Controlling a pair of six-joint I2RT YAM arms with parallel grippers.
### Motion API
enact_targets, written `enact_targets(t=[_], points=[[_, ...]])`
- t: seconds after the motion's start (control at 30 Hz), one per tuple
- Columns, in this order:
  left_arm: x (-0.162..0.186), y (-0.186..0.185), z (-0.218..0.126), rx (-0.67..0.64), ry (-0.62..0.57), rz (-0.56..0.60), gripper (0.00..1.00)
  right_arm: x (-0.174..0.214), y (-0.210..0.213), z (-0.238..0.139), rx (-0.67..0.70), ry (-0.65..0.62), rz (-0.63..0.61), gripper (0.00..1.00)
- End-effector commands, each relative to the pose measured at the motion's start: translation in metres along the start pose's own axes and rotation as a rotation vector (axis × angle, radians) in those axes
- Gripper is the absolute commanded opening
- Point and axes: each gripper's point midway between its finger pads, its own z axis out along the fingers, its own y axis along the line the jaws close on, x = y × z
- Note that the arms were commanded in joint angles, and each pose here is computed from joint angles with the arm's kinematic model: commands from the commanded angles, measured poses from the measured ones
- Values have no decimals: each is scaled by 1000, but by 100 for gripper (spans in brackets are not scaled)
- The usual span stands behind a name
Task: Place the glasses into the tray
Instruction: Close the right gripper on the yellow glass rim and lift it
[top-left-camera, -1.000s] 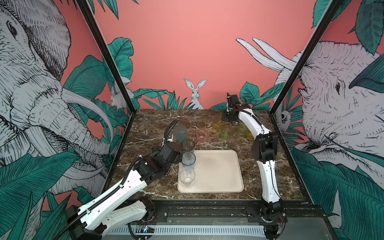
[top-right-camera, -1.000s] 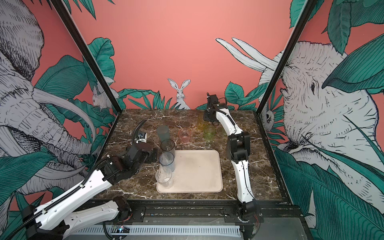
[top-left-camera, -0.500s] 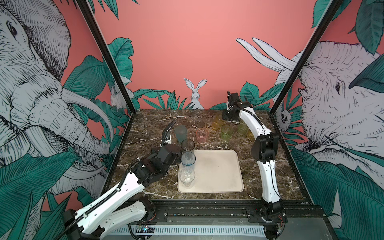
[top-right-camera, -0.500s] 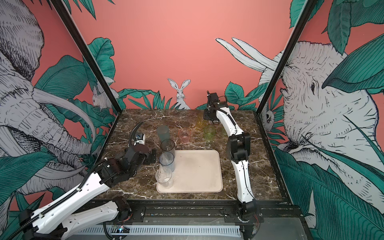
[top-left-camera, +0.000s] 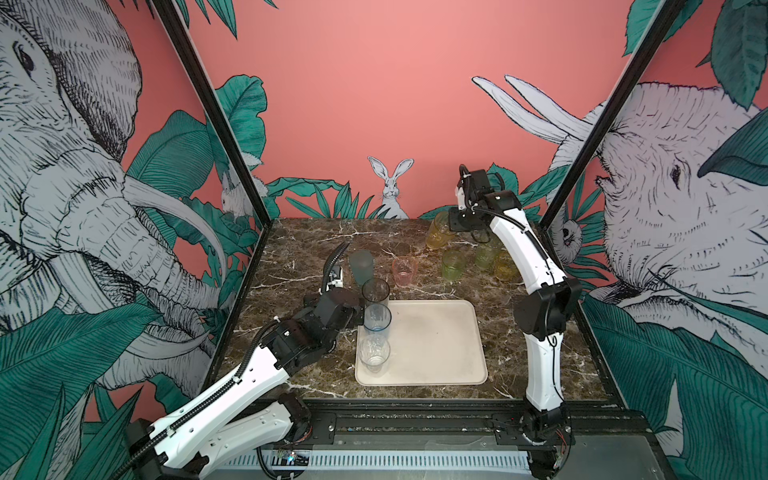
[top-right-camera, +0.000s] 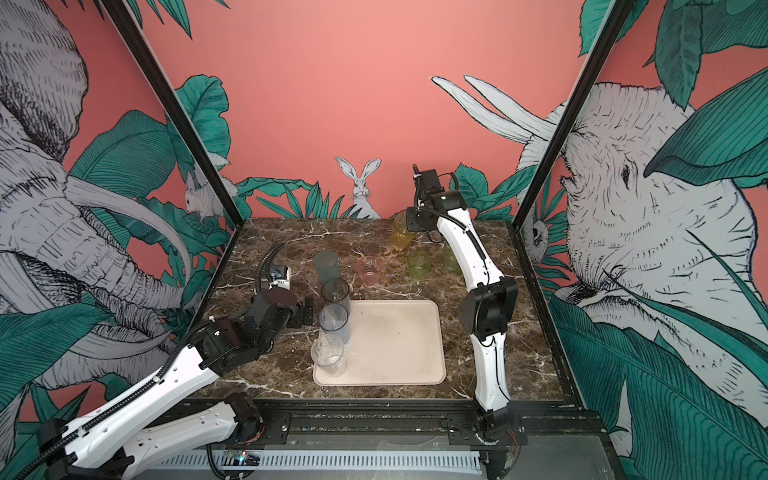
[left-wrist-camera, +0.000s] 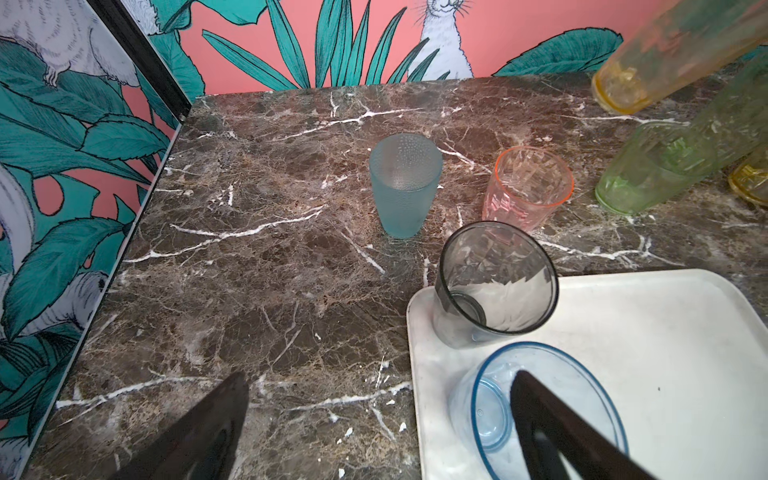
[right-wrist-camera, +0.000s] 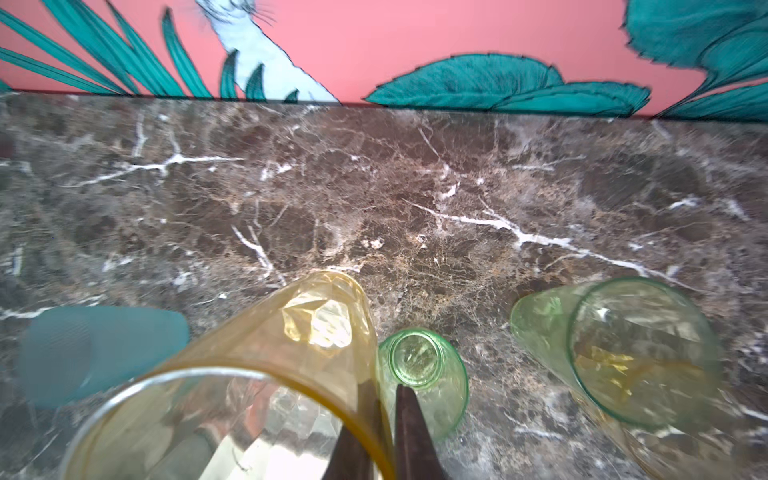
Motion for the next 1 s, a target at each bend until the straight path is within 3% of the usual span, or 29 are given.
enact_targets(t=[0.0,0.4,0.97], points=[[-1,-1,3,4,-12,-15,99,-4,8,-47,-8,-47,-47,0],[-6,-5,5,7,-30,-28,100,31,24,-110,-51,-54,-92,0],[-11,2,5,-34,-44,-7,99,91,24,-140,-54,-18,-131,0]])
